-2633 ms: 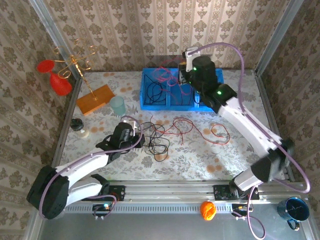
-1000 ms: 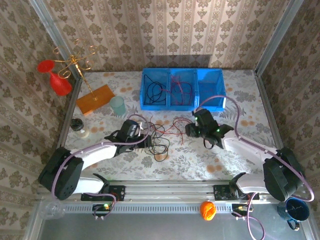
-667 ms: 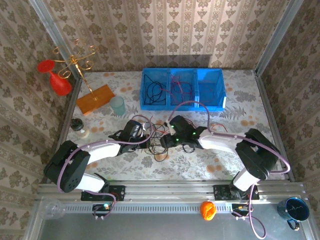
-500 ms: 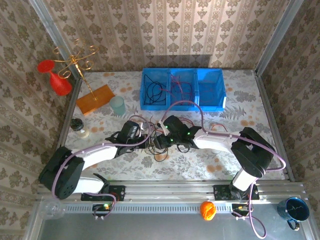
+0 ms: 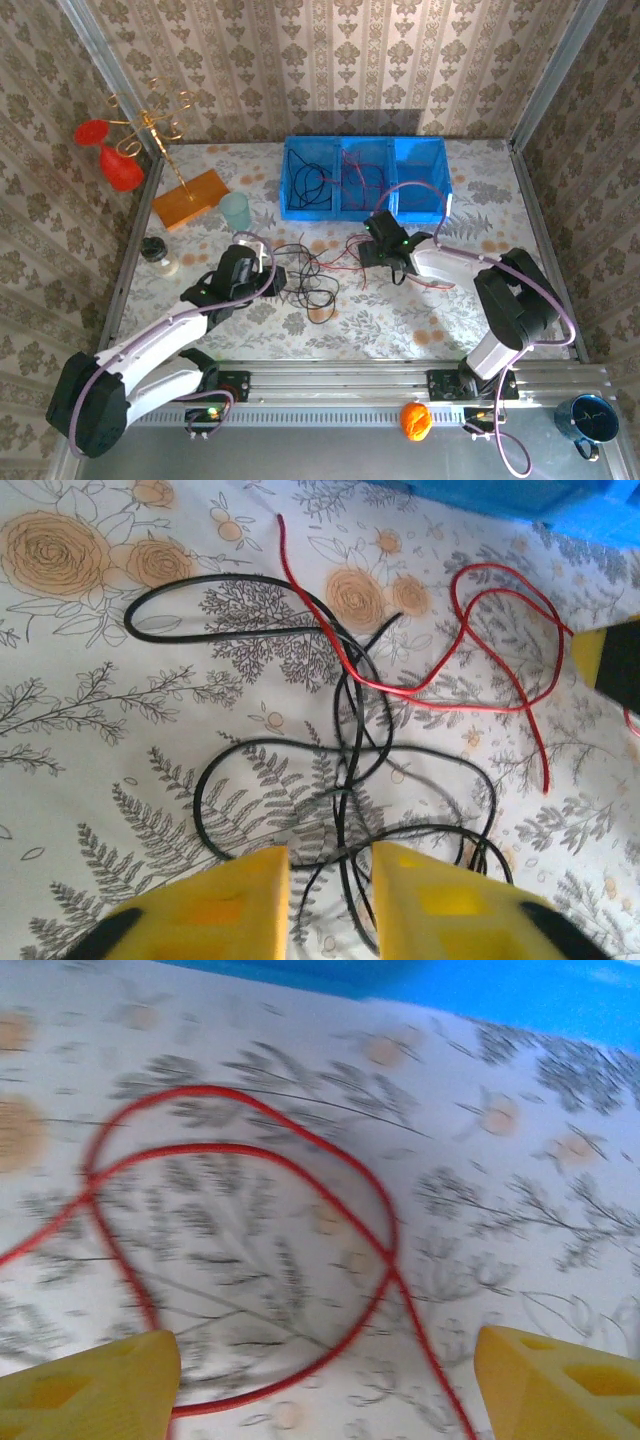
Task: Untangle the cables
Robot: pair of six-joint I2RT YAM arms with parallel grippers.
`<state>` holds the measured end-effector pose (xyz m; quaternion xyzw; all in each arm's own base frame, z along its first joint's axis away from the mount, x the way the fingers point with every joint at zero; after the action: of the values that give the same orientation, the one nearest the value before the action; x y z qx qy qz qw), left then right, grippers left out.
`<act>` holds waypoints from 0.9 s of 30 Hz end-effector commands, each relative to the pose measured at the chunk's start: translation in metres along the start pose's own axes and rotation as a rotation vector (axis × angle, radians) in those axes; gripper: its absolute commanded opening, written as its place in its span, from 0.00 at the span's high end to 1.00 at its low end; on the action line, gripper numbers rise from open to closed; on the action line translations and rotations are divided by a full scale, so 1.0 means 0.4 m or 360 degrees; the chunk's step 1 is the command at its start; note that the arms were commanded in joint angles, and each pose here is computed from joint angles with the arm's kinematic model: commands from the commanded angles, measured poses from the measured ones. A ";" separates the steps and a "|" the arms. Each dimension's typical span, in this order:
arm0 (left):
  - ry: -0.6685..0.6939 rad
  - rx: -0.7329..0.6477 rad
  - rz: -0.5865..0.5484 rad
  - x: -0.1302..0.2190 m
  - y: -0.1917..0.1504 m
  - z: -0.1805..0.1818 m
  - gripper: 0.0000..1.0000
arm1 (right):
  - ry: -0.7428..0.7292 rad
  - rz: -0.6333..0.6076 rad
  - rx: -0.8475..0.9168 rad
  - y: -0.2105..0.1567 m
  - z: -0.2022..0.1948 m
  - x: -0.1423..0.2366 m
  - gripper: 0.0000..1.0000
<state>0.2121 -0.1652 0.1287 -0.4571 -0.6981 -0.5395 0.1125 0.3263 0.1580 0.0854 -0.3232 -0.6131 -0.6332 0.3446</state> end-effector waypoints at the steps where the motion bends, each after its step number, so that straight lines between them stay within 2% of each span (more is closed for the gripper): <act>1: 0.0038 -0.0014 0.0018 0.012 0.006 0.006 0.54 | -0.0003 0.0116 -0.0124 -0.026 -0.039 -0.029 0.25; 5: 0.0027 -0.0010 0.0018 0.022 0.013 0.000 0.45 | -0.0010 0.0192 -0.0165 -0.053 -0.065 -0.072 0.36; 11: 0.0025 -0.0006 -0.0011 0.039 0.018 -0.001 0.43 | 0.0011 0.0218 -0.0147 -0.068 -0.068 -0.076 0.73; 13: 0.0016 -0.0006 -0.0026 0.045 0.026 -0.005 0.43 | 0.0030 0.0186 -0.0129 -0.057 -0.063 -0.050 0.87; 15: 0.0000 -0.0007 -0.0033 0.048 0.034 -0.012 0.43 | 0.0043 0.0084 -0.0086 -0.035 -0.046 0.000 0.93; 18: -0.0044 -0.0018 -0.0049 0.060 0.055 -0.031 0.43 | 0.0161 -0.0174 0.0034 0.013 0.010 0.127 1.00; 23: -0.0157 -0.0132 -0.0134 0.095 0.103 -0.084 0.43 | 0.0330 -0.0501 0.0084 0.103 0.049 0.342 1.00; 27: -0.0300 -0.0307 -0.0257 0.144 0.148 -0.157 0.33 | 0.0495 -0.0719 0.0123 0.151 0.079 0.491 1.00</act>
<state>0.2095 -0.1788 0.1962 -0.4572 -0.6974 -0.5513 0.0273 0.2767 0.1838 0.2640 -0.0797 -0.6120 -0.7243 0.3074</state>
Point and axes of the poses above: each hand's point on the last joint's axis, 136 mm out from that joint toward the fingers, its own x axis back along the fingers, its own z axis along the line the jaws close on, y = z × x, the point moved 4 cm from there along x, back along the fingers, and after that the axes turned 6 degrees about -x, right-handed, at the moved point
